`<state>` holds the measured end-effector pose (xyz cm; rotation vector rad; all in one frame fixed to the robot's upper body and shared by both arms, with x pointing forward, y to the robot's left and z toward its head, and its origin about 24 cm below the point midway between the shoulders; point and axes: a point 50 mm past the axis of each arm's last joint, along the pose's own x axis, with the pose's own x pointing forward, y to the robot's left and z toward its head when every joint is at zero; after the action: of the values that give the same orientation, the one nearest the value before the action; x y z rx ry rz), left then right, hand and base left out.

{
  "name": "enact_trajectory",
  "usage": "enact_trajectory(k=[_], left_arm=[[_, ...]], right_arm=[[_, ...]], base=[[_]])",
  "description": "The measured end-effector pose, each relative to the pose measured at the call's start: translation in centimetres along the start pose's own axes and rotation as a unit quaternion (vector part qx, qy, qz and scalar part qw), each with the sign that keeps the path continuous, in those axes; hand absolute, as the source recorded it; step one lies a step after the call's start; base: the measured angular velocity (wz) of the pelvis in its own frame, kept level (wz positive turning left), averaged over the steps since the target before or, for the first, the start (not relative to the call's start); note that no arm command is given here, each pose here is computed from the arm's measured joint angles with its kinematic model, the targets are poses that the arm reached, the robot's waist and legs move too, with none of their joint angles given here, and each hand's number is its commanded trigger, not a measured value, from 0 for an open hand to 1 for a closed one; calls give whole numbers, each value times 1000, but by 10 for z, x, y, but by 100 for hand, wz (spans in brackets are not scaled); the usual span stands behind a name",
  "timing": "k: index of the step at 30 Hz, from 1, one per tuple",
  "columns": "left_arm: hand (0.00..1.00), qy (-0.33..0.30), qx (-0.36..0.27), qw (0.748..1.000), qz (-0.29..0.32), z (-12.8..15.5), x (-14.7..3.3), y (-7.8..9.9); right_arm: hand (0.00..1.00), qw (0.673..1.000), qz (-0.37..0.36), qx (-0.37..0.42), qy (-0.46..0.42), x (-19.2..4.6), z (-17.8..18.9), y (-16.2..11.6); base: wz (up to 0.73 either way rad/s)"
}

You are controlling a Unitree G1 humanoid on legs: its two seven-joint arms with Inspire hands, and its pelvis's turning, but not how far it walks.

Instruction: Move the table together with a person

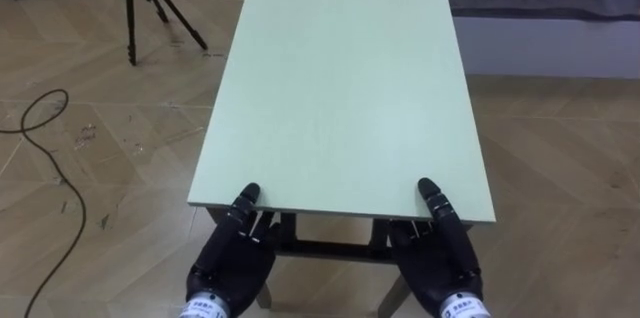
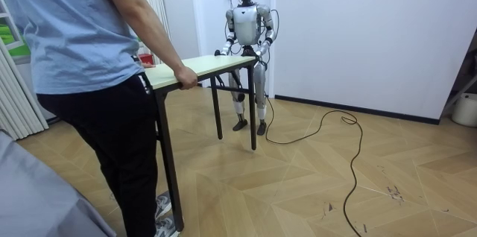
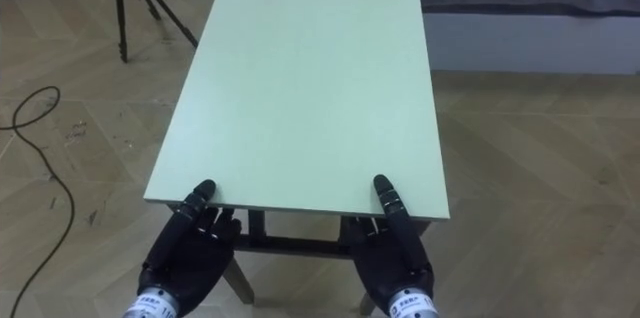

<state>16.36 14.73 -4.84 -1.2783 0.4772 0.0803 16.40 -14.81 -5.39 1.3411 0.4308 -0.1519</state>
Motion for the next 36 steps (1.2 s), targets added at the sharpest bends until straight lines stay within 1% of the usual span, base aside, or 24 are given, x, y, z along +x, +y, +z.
enact_trajectory(k=[14, 20, 27, 30, 33, 36], left_arm=[[100, -3, 2, 1000, 0, 1, 0, 0], [100, -4, 0, 1000, 0, 0, 1, -1], [100, -3, -22, 1000, 1, -6, 2, -1], [100, 0, -30, 1000, 4, -10, 2, 1], [100, -1, -51, 999, 12, -15, -6, 6], [100, 9, -45, 999, -1, -16, -2, 0]], right_arm=[[100, 1000, 2, -2, 0, 0, -1, 2], [100, 1000, 1, 13, 1, 0, -3, 1], [100, 1000, 3, 17, -2, 1, -1, 2], [100, 1000, 2, 1, -6, 0, 4, 1], [100, 1000, 1, -10, 5, 3, 5, 4], [100, 1000, 7, -15, -7, 5, 11, 7]], base=[[2], [11], [-12], [-2], [-20], [39]])
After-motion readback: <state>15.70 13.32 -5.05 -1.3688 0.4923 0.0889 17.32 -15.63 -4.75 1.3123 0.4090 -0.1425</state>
